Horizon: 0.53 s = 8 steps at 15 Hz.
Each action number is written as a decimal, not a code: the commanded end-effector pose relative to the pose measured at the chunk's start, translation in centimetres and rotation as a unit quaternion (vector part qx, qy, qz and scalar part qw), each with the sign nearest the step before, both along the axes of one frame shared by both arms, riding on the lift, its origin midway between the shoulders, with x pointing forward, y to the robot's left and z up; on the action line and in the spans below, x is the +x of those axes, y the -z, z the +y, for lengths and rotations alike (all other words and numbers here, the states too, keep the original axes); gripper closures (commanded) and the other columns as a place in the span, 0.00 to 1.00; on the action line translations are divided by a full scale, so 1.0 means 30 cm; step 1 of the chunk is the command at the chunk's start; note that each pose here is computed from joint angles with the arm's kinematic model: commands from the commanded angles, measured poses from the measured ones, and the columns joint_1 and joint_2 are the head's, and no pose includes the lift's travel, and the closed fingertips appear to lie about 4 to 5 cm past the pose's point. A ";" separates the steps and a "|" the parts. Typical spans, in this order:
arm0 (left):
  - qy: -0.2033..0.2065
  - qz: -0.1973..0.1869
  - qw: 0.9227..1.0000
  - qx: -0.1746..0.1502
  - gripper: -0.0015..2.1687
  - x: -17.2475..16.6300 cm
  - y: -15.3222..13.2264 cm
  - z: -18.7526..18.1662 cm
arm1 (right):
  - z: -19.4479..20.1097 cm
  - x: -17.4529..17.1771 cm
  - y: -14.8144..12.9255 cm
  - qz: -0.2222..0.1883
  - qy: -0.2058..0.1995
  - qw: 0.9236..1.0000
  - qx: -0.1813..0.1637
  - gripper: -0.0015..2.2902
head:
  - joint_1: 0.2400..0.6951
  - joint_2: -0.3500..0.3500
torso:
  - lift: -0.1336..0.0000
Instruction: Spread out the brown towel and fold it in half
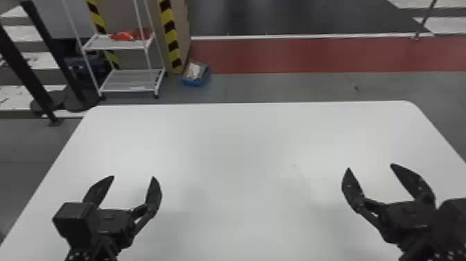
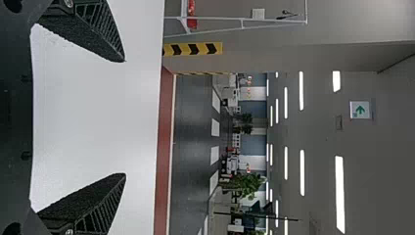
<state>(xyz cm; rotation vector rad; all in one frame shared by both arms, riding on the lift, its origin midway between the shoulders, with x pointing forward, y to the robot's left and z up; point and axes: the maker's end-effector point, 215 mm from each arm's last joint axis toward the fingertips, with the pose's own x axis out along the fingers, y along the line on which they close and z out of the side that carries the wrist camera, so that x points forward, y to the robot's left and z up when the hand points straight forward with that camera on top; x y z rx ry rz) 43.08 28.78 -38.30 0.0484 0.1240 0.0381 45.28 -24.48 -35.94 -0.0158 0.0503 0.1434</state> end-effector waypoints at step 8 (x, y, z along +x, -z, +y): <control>0.000 -0.001 1.000 -0.002 0.03 -0.004 -0.008 -0.006 | 0.016 0.003 0.004 0.007 -0.003 1.000 0.004 0.02 | 1.00 0.59 | 0.08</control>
